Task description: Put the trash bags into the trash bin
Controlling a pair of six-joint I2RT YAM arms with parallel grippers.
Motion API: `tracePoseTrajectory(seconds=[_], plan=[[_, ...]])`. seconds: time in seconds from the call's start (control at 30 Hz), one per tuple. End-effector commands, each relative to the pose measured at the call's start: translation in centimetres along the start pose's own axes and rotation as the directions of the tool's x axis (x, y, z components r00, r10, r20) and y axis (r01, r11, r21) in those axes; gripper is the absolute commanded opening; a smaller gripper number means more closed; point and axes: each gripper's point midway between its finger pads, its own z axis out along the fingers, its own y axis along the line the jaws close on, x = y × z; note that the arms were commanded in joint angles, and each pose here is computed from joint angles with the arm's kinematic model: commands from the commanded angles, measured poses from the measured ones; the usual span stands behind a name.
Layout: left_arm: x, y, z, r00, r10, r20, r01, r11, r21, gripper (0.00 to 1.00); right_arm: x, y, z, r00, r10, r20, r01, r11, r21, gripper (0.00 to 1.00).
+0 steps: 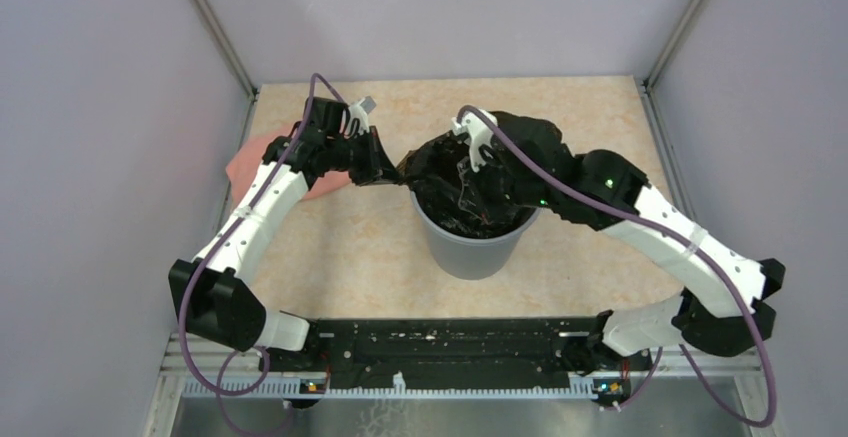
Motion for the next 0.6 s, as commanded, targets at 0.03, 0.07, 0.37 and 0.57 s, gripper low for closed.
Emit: tracePoseTrajectory(seconds=[0.03, 0.07, 0.37, 0.57], plan=[[-0.7, -2.2, -1.4, 0.998, 0.032, 0.048, -0.034, 0.998, 0.060, 0.00, 1.0, 4.0, -3.5, 0.997, 0.057, 0.046, -0.047, 0.980, -0.195, 0.00], [-0.6, -2.1, -1.5, 0.998, 0.031, 0.047, -0.034, 0.998, 0.059, 0.00, 1.8, 4.4, -3.4, 0.998, 0.059, 0.028, -0.052, 0.976, -0.211, 0.00], [0.6, -2.1, -1.9, 0.999, 0.020, 0.036, -0.022, 0.997, 0.072, 0.00, 7.0, 6.3, -3.2, 0.993, 0.084, -0.082, -0.103, 0.960, -0.261, 0.00], [2.0, -1.2, -1.7, 1.000, -0.003, 0.017, 0.002, 0.998, 0.063, 0.00, 9.7, 5.1, -2.5, 0.985, 0.122, -0.124, -0.144, 0.971, -0.193, 0.00]])
